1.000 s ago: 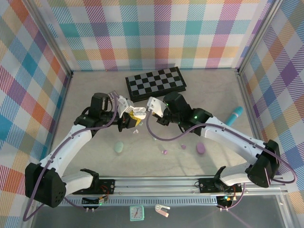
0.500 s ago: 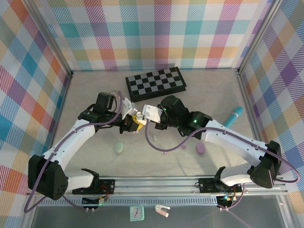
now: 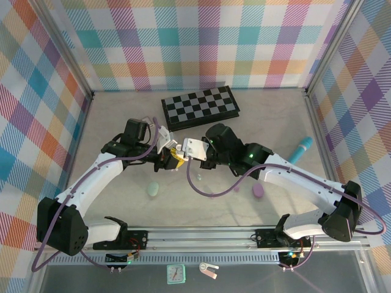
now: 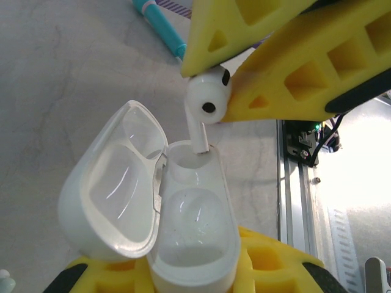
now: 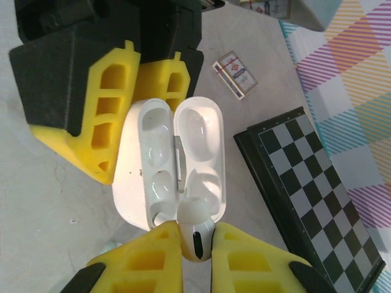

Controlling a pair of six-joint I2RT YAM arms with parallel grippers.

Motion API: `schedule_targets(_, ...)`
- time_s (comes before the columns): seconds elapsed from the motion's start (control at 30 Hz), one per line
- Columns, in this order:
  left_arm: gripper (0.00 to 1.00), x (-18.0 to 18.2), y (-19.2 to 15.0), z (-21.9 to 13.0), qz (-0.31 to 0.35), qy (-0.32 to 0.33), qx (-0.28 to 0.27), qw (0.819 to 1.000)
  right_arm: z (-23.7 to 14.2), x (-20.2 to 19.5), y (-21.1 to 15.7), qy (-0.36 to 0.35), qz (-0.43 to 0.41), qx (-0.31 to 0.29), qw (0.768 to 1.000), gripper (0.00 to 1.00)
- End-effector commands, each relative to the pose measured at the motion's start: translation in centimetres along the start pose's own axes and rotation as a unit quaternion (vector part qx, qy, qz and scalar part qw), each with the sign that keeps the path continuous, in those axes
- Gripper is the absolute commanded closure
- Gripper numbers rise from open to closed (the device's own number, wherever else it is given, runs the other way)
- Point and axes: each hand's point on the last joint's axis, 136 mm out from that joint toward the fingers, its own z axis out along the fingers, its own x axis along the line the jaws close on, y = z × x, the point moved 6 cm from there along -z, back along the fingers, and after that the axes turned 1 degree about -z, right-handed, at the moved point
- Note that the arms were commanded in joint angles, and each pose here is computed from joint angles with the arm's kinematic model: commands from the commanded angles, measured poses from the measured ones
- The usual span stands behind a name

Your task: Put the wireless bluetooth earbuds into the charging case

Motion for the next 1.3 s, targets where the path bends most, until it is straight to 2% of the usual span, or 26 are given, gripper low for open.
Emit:
schedule_targets(0.0,0.93,-0.7,1.2,-0.3,0.024,-0.019,-0.015,0.999,-1.2,0.0,1.1,0.014,-0.003,-0.021,1.000,0.86)
schedule_targets(0.33,0.93,-1.3,1.3,-0.5,0.030,-0.030,-0.019,0.999,-0.3,0.0,0.5,0.012,-0.023,0.007,1.000,0.86)
schedule_targets(0.8,0.93,-1.6,1.4,-0.6,0.034,-0.036,-0.023,0.999,-0.2,0.9,1.4,0.056,-0.019,-0.014,0.998,0.82)
schedule_targets(0.93,0.93,-1.6,1.4,-0.6,0.035,-0.037,-0.023,0.998,-0.2,0.7,1.3,0.049,-0.019,-0.007,0.999,0.80)
schedule_targets(1.2,0.93,-1.8,1.4,-0.7,0.038,-0.037,-0.024,0.998,-2.1,-0.1,1.9,0.023,-0.007,-0.027,0.999,0.53)
schedule_targets(1.27,0.93,-1.8,1.5,-0.7,0.039,-0.038,-0.025,0.998,-2.7,-0.2,2.0,0.019,0.000,-0.038,0.999,0.49)
